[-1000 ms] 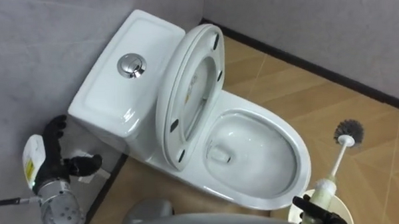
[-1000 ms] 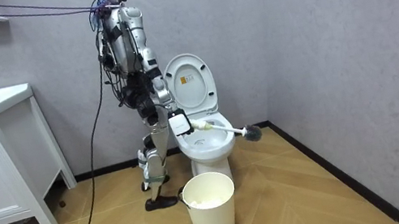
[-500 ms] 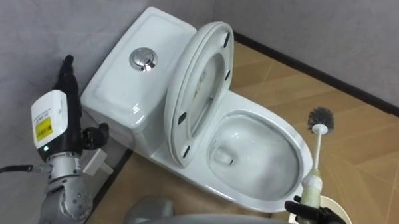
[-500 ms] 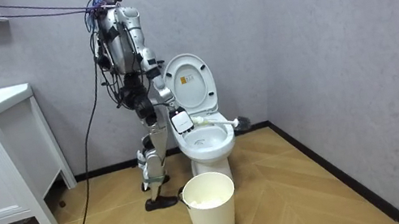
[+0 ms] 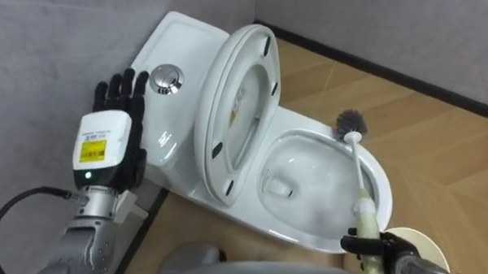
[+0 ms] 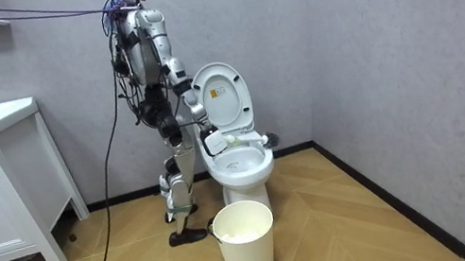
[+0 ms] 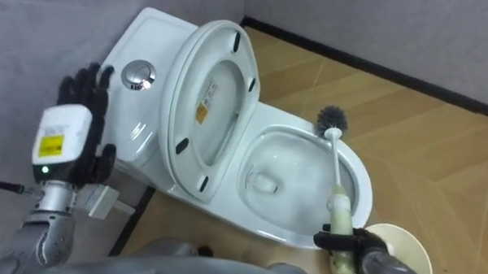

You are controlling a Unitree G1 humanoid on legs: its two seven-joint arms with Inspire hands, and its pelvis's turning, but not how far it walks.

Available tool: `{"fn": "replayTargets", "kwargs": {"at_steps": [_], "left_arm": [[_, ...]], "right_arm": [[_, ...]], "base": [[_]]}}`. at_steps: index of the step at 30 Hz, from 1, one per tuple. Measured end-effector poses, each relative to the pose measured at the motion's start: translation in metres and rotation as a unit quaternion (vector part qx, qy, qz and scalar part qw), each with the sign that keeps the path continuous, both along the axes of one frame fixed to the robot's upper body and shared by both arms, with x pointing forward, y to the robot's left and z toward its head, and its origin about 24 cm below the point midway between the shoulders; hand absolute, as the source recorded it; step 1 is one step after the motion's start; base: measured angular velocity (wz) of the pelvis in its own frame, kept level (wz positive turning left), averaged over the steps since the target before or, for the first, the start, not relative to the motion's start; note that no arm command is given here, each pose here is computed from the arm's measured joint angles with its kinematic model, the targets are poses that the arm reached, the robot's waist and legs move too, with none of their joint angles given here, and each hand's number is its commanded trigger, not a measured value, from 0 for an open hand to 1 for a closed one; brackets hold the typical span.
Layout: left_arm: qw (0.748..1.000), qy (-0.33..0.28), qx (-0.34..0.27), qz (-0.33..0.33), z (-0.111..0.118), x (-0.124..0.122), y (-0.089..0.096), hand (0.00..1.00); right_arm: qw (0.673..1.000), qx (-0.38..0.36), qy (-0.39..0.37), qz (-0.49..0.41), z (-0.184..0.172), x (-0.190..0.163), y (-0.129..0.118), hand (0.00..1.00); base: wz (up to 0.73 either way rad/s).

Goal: Brush toilet

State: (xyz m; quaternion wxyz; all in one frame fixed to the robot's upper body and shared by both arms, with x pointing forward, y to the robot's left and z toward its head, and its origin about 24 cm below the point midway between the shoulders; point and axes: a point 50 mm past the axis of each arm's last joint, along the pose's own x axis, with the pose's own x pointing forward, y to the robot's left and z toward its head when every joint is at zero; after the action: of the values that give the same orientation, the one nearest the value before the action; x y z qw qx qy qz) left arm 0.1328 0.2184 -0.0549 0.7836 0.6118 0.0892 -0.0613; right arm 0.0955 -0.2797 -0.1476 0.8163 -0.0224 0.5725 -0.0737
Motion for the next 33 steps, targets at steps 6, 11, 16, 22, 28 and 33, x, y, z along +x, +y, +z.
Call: {"fn": "replayTargets", "kwargs": {"at_steps": [6,11,16,22,28,33], "left_arm": [[0.998,0.047,0.028,0.007,-0.013,-0.004,0.007,0.0],[0.997,0.052,0.052,0.01,-0.014,0.004,0.01,0.0],[0.996,0.044,0.071,0.016,-0.009,0.014,0.016,0.0],[0.994,0.044,0.099,0.008,-0.005,0.025,0.019,0.0],[0.993,0.008,0.115,0.001,0.011,0.045,0.024,0.0],[0.993,-0.022,0.116,-0.006,0.022,0.065,0.02,0.0]], "right_arm": [[0.999,-0.027,0.007,0.033,0.008,0.011,-0.014,1.0],[0.997,-0.053,-0.001,0.06,0.018,0.036,-0.021,1.0],[0.99,-0.085,-0.011,0.111,0.03,0.064,-0.024,1.0],[0.983,-0.118,0.001,0.14,0.04,0.075,-0.035,1.0],[0.951,-0.202,-0.009,0.235,0.06,0.109,-0.04,1.0],[0.899,-0.296,-0.017,0.322,0.074,0.128,-0.041,1.0]], "base": [[-0.11],[-0.11],[-0.08],[-0.02],[-0.04],[-0.03]]}}
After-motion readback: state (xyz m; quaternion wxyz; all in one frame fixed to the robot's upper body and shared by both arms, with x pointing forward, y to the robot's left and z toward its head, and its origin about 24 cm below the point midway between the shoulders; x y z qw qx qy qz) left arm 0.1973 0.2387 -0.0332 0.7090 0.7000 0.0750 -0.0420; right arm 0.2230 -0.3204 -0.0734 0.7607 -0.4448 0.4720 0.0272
